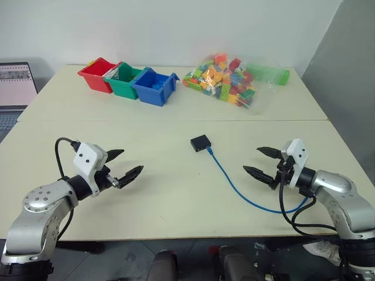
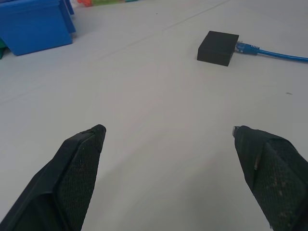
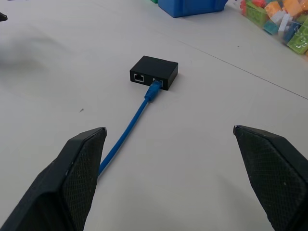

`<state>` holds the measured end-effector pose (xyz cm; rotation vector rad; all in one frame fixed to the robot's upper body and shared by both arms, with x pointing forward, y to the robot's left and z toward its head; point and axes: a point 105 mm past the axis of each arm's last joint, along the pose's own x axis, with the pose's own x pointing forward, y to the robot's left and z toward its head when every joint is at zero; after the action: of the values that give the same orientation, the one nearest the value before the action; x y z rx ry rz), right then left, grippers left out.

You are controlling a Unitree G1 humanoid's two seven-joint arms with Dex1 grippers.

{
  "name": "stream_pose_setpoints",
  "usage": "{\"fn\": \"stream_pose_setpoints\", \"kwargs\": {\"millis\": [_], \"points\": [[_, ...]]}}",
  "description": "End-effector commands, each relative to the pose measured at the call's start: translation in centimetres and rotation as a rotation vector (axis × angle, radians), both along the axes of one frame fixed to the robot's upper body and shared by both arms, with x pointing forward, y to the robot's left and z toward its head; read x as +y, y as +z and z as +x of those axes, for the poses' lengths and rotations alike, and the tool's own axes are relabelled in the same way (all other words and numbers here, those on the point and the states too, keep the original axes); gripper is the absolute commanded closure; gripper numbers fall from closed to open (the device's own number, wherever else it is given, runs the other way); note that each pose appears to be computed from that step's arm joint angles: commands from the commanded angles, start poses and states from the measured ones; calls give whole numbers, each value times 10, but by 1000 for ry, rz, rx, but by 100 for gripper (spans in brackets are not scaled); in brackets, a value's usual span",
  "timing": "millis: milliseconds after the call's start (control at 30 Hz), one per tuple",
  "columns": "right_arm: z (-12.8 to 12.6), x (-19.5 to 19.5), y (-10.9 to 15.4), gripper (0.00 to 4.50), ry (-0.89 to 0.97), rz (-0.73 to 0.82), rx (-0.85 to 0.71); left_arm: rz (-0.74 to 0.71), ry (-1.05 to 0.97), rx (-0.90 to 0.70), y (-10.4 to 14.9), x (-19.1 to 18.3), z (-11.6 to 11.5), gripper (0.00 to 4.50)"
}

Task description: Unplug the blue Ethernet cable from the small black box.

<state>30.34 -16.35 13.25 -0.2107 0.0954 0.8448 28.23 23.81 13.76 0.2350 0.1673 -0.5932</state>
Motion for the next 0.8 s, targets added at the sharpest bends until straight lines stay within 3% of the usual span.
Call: {"fn": "stream_pose_setpoints", "kwargs": {"millis": [33,500,800], "points": [[2,-2,16,3,8,2,-59,12,-61,-26,11,-9,-9,0],[0,5,18,3,25,-4,-51,30,-52,0,12,-12,-10,0],[2,13,13,3,14,-13,-51,61,-169,-1,13,-19,-11,0]]}}
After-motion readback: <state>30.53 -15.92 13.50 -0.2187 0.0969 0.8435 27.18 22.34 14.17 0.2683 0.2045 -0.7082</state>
